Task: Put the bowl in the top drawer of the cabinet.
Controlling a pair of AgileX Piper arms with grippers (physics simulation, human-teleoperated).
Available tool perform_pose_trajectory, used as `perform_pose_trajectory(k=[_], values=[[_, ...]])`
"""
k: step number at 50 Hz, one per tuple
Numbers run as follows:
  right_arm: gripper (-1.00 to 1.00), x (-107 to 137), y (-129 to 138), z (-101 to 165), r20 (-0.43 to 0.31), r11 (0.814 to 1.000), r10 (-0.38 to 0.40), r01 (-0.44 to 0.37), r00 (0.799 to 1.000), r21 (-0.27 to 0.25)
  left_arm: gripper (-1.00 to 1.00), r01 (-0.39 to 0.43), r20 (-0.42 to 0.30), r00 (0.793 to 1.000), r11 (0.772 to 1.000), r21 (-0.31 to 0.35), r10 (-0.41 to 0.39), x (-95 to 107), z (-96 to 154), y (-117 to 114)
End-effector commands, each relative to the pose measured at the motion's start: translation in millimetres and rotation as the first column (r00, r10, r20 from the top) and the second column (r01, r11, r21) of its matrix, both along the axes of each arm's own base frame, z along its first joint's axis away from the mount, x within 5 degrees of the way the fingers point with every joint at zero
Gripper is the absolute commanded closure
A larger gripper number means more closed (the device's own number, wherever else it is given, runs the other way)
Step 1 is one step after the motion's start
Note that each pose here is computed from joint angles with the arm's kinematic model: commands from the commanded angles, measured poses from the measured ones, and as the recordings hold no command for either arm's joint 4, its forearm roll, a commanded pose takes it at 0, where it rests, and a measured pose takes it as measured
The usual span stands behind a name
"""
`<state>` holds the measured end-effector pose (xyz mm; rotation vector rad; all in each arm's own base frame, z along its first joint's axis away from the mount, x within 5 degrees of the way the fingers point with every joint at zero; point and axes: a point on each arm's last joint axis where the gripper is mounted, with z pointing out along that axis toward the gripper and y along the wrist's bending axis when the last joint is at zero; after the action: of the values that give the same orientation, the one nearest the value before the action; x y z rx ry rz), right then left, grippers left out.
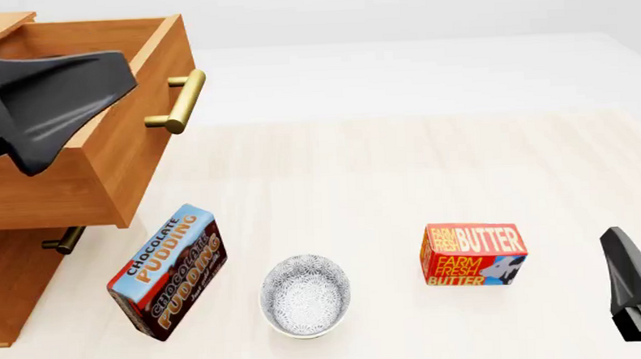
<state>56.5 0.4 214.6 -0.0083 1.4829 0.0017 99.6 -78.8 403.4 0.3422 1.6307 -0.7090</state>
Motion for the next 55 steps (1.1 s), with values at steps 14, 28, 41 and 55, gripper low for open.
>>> perform_pose_trajectory(k=[14, 28, 41, 55], values=[[-1.0, 0.0, 0.0, 0.0, 0.0, 1.0, 0.0, 0.0, 1.0, 0.0, -1.0, 0.115, -0.074, 0.991, 0.993, 0.013, -0.114, 14.4, -17.8, -35.7], [-1.0, 0.0, 0.0, 0.0, 0.0, 1.0, 0.0, 0.0, 1.0, 0.0, -1.0, 0.154, -0.135, 0.979, 0.988, 0.02, -0.15, 24.3, -33.9, -56.8], [-1.0, 0.0, 0.0, 0.0, 0.0, 1.0, 0.0, 0.0, 1.0, 0.0, -1.0, 0.153, -0.176, 0.973, 0.988, 0.022, -0.147, 31.1, -44.2, -64.9], [-1.0, 0.0, 0.0, 0.0, 0.0, 1.0, 0.0, 0.0, 1.0, 0.0, -1.0, 0.113, -0.263, 0.96, 0.993, 0.038, -0.099, 45.6, -75.1, -70.9]])
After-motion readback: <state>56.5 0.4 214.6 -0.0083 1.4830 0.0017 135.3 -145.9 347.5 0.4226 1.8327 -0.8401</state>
